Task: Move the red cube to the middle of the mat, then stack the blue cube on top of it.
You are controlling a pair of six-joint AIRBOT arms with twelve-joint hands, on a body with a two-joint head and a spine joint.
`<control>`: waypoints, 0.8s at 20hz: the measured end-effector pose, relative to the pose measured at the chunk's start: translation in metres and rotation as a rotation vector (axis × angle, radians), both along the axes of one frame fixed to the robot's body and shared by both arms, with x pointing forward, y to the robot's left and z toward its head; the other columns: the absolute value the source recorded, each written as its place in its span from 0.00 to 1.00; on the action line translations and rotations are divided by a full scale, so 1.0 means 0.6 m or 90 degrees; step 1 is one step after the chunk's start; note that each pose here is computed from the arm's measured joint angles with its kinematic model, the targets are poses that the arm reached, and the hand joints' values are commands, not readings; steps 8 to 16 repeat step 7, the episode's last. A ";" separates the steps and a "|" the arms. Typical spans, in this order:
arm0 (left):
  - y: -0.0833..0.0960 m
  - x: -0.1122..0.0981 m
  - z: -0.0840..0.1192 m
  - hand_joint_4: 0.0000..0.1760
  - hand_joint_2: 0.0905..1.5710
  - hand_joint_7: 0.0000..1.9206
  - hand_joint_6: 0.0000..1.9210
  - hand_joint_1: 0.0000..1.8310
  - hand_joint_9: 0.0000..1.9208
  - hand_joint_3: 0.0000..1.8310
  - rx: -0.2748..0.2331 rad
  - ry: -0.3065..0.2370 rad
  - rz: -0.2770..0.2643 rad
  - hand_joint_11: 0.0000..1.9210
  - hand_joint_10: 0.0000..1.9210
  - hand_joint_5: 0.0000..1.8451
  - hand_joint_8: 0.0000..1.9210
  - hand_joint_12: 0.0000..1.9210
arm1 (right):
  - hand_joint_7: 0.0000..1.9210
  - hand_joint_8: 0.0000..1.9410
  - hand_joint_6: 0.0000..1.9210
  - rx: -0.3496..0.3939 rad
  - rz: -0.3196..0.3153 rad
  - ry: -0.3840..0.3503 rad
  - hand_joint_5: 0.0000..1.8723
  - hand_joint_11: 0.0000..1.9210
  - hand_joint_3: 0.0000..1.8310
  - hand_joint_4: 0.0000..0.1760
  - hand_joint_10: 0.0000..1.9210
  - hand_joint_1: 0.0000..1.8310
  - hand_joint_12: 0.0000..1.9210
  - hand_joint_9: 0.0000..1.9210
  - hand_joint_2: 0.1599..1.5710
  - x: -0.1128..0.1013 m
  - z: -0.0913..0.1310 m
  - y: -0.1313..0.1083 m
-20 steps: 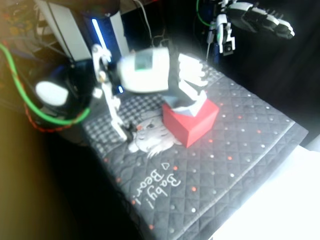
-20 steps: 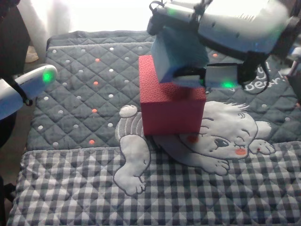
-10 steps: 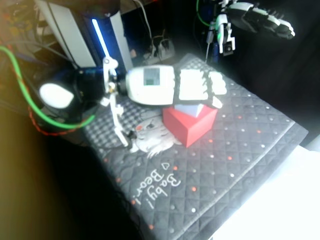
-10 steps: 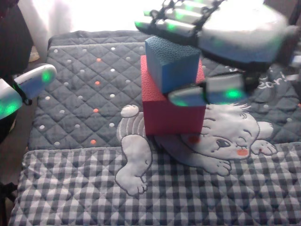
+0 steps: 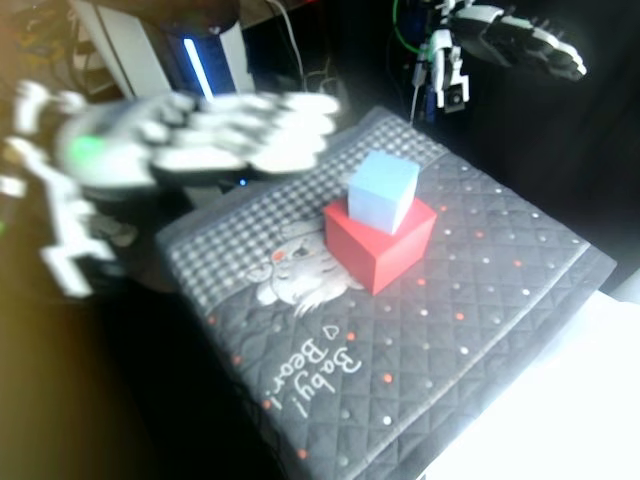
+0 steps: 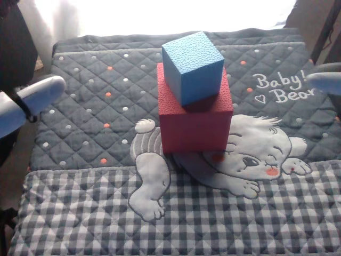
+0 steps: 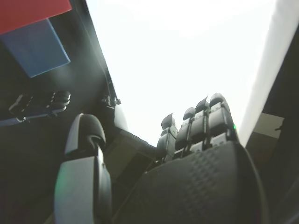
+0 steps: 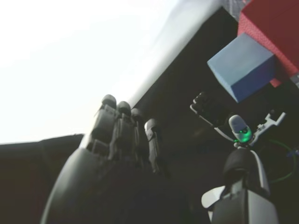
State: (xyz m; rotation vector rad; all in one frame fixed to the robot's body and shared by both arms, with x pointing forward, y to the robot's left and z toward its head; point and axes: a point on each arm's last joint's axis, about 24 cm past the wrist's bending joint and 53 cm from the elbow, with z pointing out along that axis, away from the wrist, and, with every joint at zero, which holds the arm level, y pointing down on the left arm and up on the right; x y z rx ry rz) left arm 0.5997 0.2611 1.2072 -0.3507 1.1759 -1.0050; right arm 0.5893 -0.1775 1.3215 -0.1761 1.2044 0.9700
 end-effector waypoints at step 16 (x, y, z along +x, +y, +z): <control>-0.017 -0.016 0.032 1.00 0.62 0.00 0.00 0.31 0.00 0.00 0.027 -0.029 -0.038 0.00 0.00 0.00 0.00 0.00 | 0.00 0.00 0.00 0.008 -0.057 -0.057 0.00 0.00 0.00 0.76 0.00 0.40 0.00 0.00 0.60 -0.047 0.020 -0.042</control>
